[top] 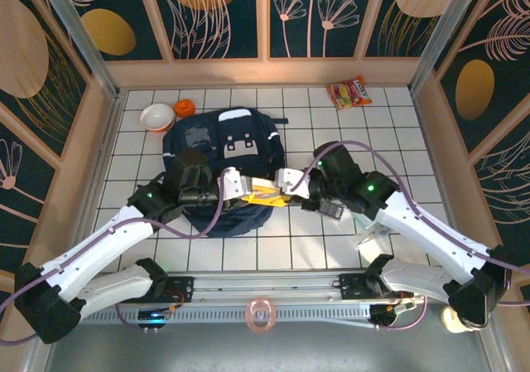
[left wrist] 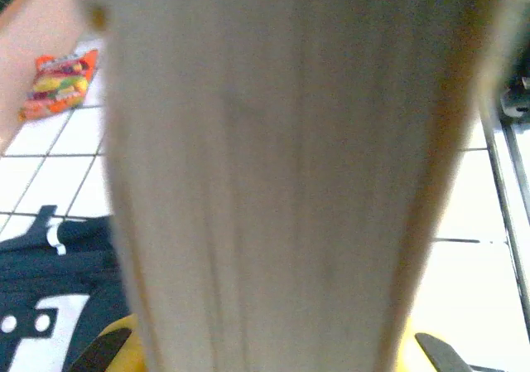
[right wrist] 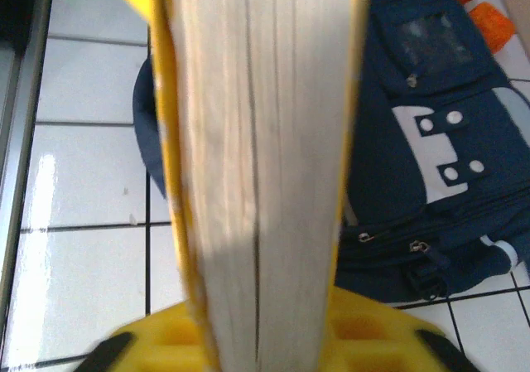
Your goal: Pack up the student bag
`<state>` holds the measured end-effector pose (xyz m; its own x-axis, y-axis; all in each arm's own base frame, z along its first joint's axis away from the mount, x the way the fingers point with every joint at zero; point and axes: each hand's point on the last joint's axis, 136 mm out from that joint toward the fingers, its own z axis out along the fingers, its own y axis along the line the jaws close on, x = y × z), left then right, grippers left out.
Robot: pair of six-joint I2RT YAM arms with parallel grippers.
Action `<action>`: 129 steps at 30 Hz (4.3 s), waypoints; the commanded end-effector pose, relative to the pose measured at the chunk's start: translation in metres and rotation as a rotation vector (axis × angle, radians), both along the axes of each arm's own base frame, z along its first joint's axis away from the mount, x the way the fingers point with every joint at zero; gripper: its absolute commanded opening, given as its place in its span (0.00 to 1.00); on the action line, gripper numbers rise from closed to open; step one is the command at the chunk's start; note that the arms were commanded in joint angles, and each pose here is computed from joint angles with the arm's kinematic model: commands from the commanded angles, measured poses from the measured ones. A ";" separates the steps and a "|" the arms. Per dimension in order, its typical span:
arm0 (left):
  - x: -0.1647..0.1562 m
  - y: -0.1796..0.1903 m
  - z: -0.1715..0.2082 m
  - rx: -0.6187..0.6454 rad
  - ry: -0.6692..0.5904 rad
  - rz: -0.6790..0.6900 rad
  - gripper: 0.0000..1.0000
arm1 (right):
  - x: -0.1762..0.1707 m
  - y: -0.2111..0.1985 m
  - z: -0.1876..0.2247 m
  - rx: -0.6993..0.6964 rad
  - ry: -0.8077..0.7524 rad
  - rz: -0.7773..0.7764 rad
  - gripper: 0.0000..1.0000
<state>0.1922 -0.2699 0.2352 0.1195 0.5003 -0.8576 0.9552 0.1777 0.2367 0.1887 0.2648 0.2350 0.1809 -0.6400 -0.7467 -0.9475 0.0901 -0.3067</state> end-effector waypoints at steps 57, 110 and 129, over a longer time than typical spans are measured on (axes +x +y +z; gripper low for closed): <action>-0.032 -0.031 0.108 -0.618 0.199 -0.243 0.00 | -0.034 -0.075 0.068 0.887 0.213 -0.200 0.98; 0.113 0.036 -0.005 0.040 -0.077 0.594 0.00 | 0.051 -0.130 0.024 0.996 0.455 -0.902 0.00; 0.172 0.033 0.084 -0.305 0.018 0.922 0.00 | 0.029 -0.065 -0.016 1.034 1.157 -1.102 0.00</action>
